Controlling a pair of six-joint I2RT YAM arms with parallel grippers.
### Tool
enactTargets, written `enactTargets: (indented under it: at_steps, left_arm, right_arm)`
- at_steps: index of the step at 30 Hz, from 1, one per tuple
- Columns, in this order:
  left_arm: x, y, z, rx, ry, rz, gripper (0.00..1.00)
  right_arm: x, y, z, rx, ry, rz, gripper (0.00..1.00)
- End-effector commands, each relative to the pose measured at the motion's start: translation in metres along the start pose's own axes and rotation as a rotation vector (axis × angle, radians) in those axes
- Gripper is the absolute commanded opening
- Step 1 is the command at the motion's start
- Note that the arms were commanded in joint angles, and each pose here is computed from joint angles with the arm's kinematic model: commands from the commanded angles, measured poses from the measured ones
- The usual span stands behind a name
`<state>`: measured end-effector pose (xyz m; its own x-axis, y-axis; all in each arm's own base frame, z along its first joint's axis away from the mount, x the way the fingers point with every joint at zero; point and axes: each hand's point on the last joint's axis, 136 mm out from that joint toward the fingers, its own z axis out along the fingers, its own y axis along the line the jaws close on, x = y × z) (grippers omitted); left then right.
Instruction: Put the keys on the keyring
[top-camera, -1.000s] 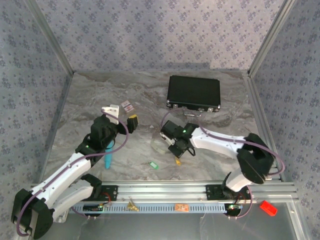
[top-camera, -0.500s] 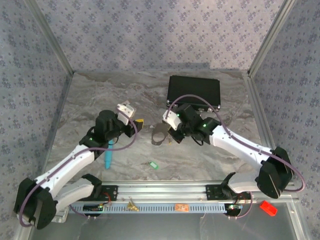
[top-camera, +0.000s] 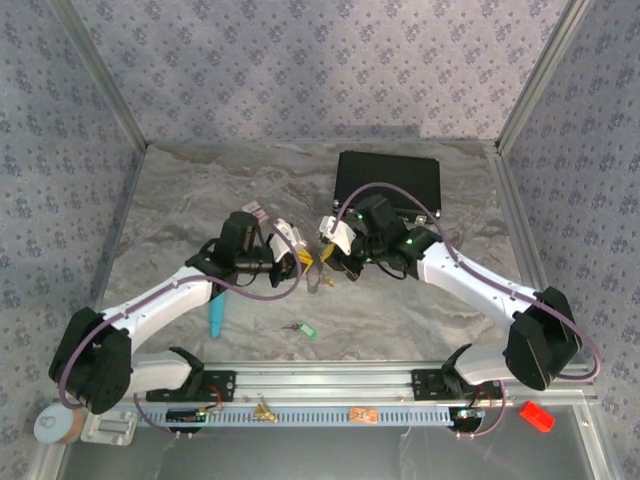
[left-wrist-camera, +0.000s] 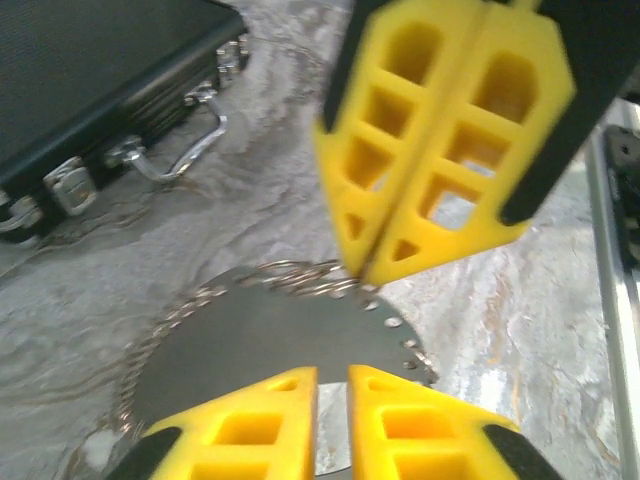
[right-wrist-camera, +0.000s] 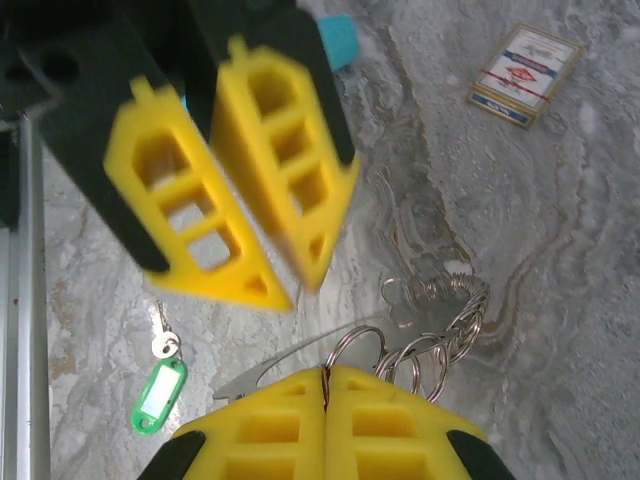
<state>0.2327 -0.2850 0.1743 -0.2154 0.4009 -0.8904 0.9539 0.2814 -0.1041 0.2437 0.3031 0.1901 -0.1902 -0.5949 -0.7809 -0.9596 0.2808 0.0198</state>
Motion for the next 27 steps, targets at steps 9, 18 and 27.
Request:
enactTargets:
  at_steps: [9,18,27]
  left_arm:
    - [-0.022,0.01,0.007,-0.051,-0.06,0.082,0.15]
    - [-0.03,0.027,0.003,-0.161,-0.112,0.061,0.31]
    - [-0.033,0.029,0.01,-0.154,-0.132,0.012,0.47]
  right_arm:
    - [-0.018,0.013,-0.004,-0.093,-0.014,-0.08,0.0]
    - [-0.013,0.02,0.0,-0.105,0.041,-0.139,0.0]
    - [-0.017,0.025,-0.001,-0.121,0.027,-0.168,0.0]
